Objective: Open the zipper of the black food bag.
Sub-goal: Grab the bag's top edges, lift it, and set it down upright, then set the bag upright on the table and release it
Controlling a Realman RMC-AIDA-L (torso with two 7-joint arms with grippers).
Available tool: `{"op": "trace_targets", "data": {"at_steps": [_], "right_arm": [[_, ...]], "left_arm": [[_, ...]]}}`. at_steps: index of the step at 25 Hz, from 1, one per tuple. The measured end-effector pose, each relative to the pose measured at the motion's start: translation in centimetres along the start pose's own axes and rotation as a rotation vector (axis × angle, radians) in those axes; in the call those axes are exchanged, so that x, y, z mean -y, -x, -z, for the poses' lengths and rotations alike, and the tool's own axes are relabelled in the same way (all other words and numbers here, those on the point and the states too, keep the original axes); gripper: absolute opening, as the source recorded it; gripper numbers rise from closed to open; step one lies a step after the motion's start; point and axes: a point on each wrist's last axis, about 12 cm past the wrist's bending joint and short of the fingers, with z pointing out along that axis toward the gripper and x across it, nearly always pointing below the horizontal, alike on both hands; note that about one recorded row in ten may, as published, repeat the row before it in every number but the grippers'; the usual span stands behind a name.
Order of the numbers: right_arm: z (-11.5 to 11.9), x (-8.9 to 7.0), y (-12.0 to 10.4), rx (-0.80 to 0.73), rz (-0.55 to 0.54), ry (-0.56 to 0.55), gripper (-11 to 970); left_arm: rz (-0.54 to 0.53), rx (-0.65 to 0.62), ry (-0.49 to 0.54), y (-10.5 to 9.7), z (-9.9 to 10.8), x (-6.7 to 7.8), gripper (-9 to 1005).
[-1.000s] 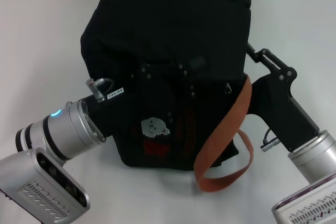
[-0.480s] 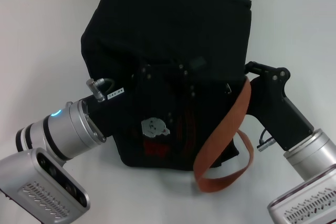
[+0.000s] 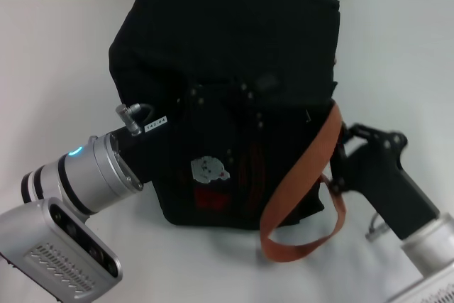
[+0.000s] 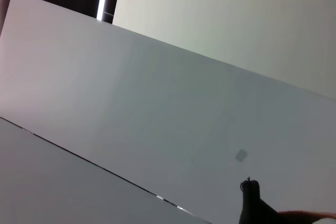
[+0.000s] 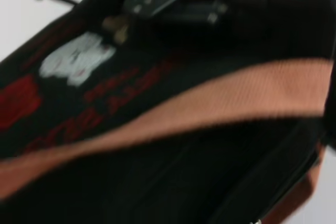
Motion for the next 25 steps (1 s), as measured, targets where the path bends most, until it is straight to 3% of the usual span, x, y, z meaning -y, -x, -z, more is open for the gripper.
{"op": "trace_targets", "data": {"at_steps": [3,14,20,21,22,23,25], "right_arm": [[2.3,-0.7,-1.1,-0.096,0.018,0.028,3],[3.6,-1.2,-2.4,-0.183,0.049,0.087,9],[4.5,0.1,-0.7,-0.078,0.019,-0.077,12],[5.0,0.7,0.0,-0.028,-0.005,-0.14,13],[5.0,0.7,0.0,-0.028,-0.005,-0.14,13],[5.3,1.3,0.2,0.014,-0.056,-0.179,14],[5.4,1.6,0.3,0.029,-0.082,-0.191,15]], "left_arm": [[-0.003,-0.002,0.002,-0.1,-0.1,-0.1,94],[-0.002,-0.02,0.012,-0.2,-0.1,-0.1,94],[0.038,-0.034,0.046,0.2,-0.2,0.2,94],[0.05,-0.048,0.067,0.3,-0.3,0.3,94],[0.06,-0.061,0.084,0.3,-0.3,0.3,94],[0.101,-0.136,0.167,0.6,-0.1,0.6,94],[0.119,-0.17,0.2,0.7,0.0,0.7,94]]}}
